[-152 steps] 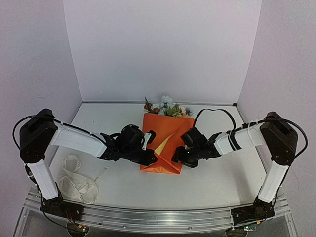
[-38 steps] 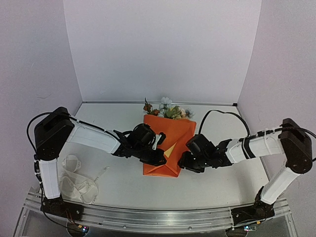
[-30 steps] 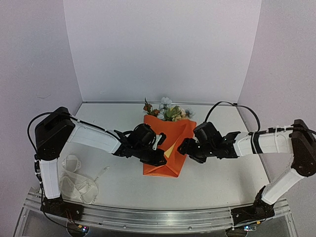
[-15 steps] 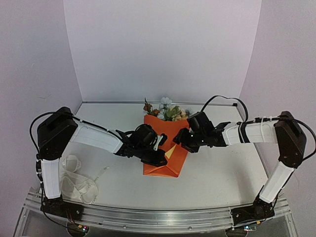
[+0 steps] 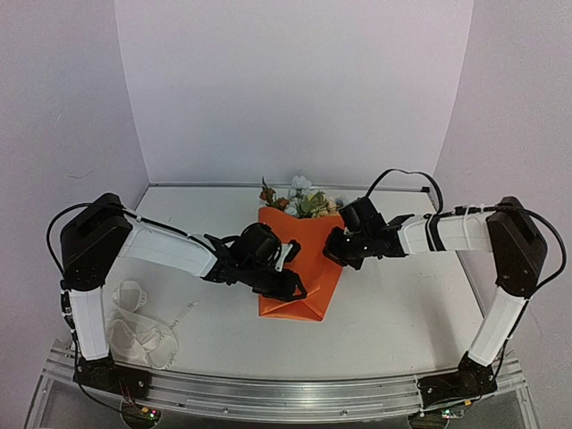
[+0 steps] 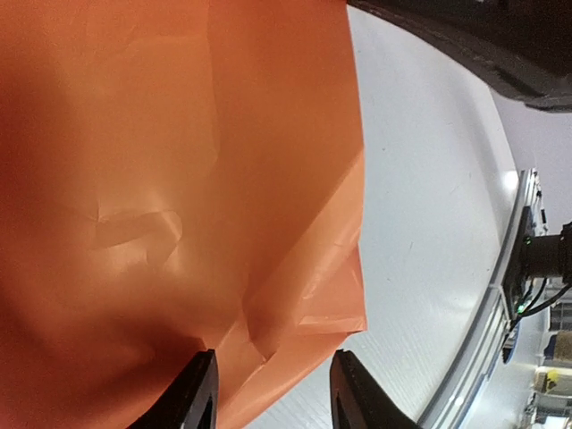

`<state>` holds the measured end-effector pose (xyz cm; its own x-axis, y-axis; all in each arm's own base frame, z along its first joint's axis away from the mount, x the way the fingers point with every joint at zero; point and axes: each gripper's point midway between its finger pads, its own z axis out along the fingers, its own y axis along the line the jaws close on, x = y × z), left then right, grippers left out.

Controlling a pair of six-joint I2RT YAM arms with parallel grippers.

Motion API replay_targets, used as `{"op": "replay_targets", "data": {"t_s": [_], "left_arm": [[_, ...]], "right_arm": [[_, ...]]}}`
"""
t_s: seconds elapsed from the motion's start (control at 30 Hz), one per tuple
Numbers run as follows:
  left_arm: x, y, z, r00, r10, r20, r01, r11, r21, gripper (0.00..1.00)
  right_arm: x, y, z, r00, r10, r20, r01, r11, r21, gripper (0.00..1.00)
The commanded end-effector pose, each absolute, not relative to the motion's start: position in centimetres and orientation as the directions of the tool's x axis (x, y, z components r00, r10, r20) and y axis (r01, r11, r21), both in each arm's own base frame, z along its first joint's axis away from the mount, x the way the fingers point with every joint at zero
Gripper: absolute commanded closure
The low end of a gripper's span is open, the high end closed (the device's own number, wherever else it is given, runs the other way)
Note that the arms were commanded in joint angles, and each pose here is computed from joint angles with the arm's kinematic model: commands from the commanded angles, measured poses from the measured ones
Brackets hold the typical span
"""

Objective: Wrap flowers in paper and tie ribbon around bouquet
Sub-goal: Adjust the folded bouquet at the center of the board.

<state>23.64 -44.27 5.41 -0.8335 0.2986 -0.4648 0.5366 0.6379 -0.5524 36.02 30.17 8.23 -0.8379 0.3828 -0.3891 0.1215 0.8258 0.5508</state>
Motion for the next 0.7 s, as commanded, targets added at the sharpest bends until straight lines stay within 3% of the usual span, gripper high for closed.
{"op": "replay_targets", "data": {"t_s": [0.0,0.1,0.4,0.67], "left_arm": [[23.7,-44.5,12.6,-0.794,0.217,-0.568,0.58,0.55,-0.6,0.5],[23.9,-43.6,14.3,-0.814,0.169,-0.556,0.554,0.515,-0.654,0.47],[27.2,-43.2,11.8,-0.884,0.134,-0.449,0.454,0.478,-0.751,0.69],[28.5,-44.8,8.9,-0.909,0.147,-0.39,0.411,0.467,-0.783,0.73]], "right_arm": [[36.8,29.5,8.6,-0.824,0.36,-0.438,0.106,0.857,0.504,1.0],[36.6,29.0,8.1,-0.827,0.346,-0.444,0.107,0.871,0.479,1.0],[36.2,27.9,6.5,-0.828,0.341,-0.445,0.136,0.892,0.431,1.0],[35.8,27.6,5.6,-0.838,0.334,-0.431,0.148,0.9,0.41,1.0]]}}
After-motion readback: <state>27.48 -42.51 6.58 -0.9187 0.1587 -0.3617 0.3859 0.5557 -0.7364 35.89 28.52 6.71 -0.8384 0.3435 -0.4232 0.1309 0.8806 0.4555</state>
